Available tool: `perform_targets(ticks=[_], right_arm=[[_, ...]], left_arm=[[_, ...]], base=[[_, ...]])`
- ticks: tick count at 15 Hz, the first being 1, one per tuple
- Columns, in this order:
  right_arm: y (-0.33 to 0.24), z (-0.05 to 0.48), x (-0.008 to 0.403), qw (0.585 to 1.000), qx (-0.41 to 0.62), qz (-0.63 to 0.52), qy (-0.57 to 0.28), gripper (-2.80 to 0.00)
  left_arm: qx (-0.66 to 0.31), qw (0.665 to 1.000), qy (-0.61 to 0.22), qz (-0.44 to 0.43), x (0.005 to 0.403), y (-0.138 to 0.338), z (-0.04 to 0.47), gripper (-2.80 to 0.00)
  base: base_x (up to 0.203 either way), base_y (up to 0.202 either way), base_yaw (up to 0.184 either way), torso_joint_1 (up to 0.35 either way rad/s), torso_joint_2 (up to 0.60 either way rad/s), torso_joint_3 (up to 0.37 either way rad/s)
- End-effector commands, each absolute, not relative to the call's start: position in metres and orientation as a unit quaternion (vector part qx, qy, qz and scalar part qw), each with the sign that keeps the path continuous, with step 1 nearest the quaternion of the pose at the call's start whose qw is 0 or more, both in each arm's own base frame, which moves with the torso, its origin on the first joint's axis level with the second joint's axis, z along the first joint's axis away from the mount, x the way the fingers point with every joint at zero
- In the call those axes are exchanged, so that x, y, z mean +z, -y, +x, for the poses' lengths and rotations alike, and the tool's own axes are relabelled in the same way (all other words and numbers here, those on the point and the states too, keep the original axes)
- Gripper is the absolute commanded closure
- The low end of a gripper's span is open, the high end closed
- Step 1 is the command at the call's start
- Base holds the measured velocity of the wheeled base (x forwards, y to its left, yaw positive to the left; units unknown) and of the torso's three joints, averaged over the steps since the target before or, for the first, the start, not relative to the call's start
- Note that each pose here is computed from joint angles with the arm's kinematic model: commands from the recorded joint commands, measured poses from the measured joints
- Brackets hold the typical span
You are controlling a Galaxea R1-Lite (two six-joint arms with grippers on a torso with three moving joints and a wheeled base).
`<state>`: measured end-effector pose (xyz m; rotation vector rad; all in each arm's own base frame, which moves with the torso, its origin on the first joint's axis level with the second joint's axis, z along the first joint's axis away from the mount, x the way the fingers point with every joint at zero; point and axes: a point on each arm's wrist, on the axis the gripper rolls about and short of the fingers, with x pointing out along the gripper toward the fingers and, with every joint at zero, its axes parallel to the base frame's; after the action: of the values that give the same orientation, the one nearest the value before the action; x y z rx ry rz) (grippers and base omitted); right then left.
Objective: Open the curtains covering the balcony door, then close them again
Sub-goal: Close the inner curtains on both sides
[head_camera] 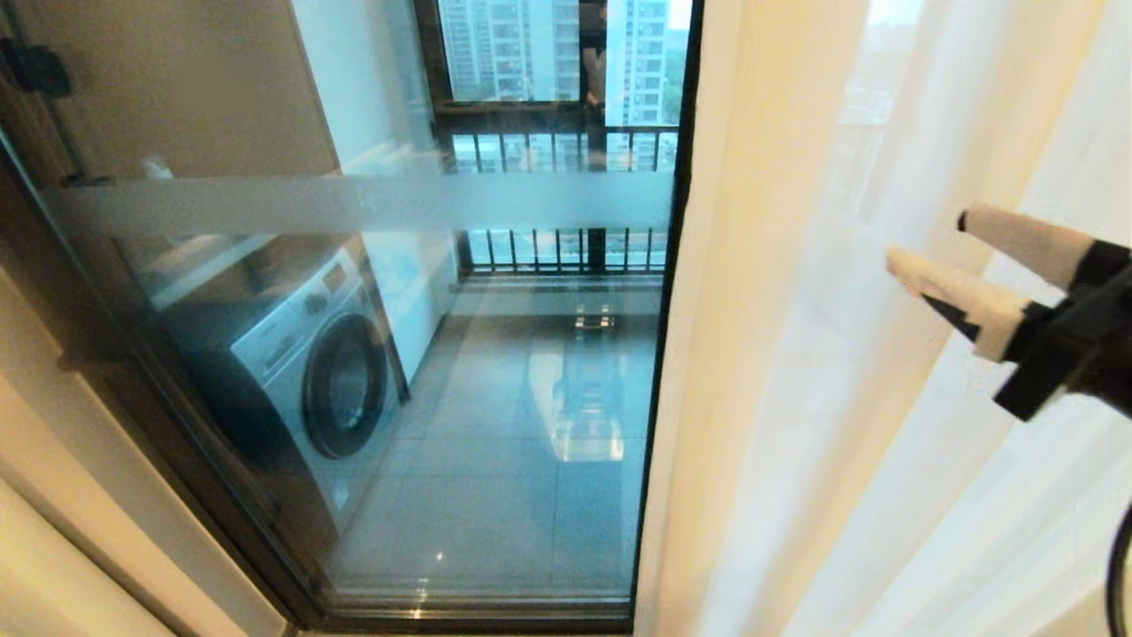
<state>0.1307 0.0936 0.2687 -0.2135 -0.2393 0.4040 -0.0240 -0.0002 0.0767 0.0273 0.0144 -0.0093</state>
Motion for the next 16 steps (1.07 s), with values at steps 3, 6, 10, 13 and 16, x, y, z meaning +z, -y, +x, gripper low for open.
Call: perform_targets(ticks=[3,6,10,13,16], right_arm=[[-0.027,0.069,0.246,0.981,0.090,-0.107,0.136,0.00],[-0.007,0.049,0.212,0.987,-0.006,-0.122,0.109,0.00],[0.001,0.022,0.158,0.988,-0.032,-0.117,0.090,0.00],[0.004,0.005,0.135,0.988,-0.032,-0.106,0.104,0.00],[0.004,0.003,0.116,0.995,-0.025,-0.084,0.039,0.00]], left_arm=[[-0.005,1.000,-0.007,0.014,0.077,0.000,-0.024,0.00],[-0.005,1.000,-0.008,0.014,0.077,0.000,-0.024,0.00],[-0.005,1.000,-0.007,0.014,0.077,0.000,-0.024,0.00],[-0.005,1.000,-0.008,0.014,0.077,0.000,-0.024,0.00],[-0.005,1.000,-0.007,0.014,0.077,0.000,-0.024,0.00]], base=[[0.000,0.000,0.000,0.000,0.00,0.000],[0.000,0.000,0.000,0.000,0.00,0.000],[0.000,0.000,0.000,0.000,0.00,0.000],[0.000,0.000,0.000,0.000,0.00,0.000],[0.000,0.000,0.000,0.000,0.00,0.000]])
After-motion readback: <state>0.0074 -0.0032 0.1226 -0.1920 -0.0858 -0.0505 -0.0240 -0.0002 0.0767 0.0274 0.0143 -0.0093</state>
